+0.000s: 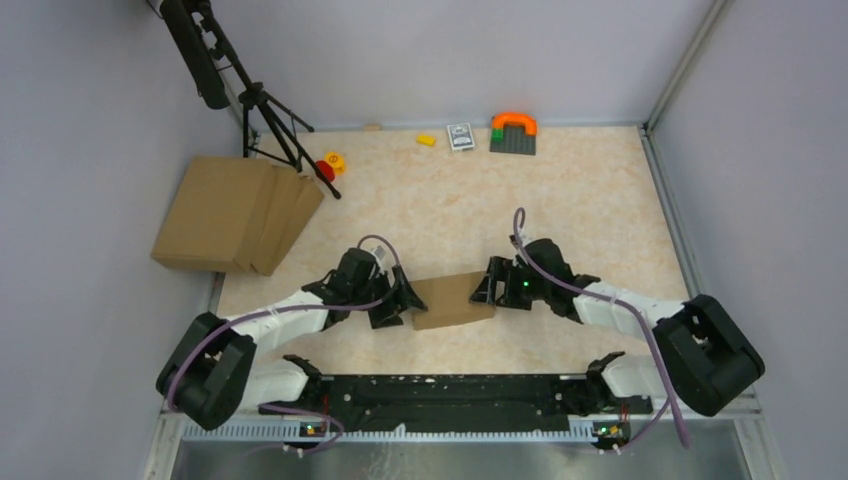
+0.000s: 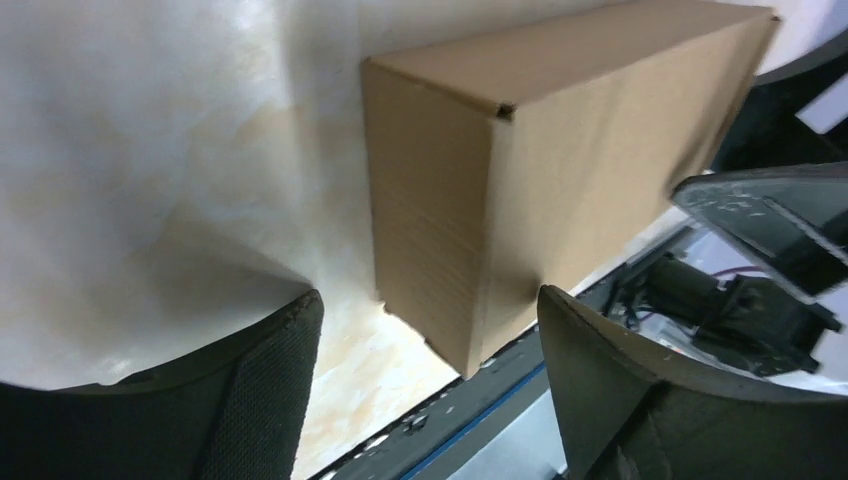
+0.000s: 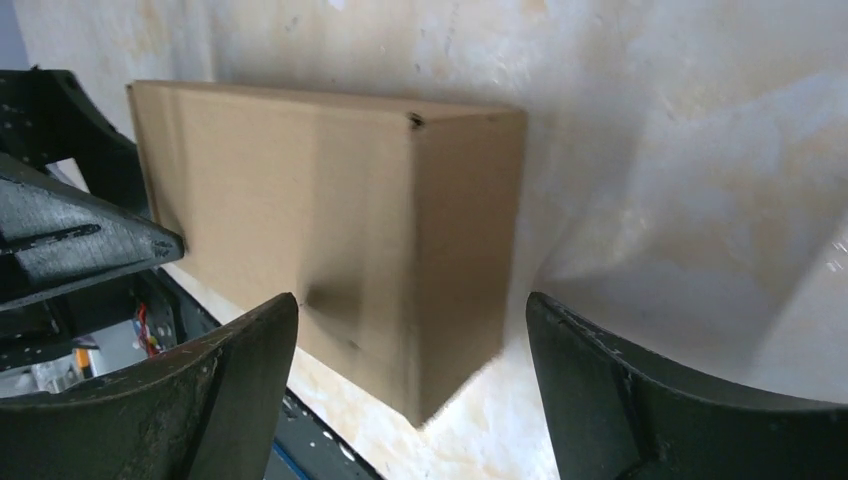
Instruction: Fold the paper box
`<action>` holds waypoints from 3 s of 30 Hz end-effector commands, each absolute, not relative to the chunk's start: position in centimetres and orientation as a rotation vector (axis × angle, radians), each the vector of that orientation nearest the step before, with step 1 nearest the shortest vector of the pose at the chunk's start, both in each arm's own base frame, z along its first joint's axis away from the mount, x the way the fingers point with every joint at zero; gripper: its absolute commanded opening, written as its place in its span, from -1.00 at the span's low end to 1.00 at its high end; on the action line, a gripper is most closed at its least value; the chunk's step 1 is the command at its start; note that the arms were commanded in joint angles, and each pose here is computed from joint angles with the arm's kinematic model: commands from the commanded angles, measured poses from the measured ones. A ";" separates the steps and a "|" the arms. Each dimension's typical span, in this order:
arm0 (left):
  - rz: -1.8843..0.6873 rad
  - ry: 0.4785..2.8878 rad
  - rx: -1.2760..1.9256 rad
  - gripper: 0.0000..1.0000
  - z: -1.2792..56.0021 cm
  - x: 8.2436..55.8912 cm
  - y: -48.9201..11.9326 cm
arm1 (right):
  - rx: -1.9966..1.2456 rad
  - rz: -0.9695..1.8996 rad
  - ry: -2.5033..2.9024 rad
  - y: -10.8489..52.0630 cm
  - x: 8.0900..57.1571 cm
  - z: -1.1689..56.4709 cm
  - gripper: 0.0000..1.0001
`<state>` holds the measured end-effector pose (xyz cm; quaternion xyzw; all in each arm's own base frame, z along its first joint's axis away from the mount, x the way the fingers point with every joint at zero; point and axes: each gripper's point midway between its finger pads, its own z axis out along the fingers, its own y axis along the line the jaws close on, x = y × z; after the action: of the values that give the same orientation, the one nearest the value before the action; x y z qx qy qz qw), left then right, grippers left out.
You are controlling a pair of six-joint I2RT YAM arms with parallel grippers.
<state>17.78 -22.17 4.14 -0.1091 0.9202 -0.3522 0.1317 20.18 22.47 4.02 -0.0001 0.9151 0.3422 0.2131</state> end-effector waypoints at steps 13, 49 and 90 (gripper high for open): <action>-1.362 2.385 -0.250 0.50 8.5 19.9 -25.5 | 0.056 1.165 2.425 24.2 21.1 4.9 0.28; -0.877 2.504 -0.298 -0.27 7.6 21.4 -20.9 | -0.001 0.839 2.430 20.6 22.9 6.8 -0.22; -0.529 2.493 -0.327 -1.00 16.4 24.8 -15.5 | -0.222 1.029 2.205 30.6 29.7 19.1 -1.00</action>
<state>23.73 -18.20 12.64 -0.1114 0.9387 -0.2197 0.2412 27.75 26.13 13.72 -0.0449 0.8906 0.3255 0.3145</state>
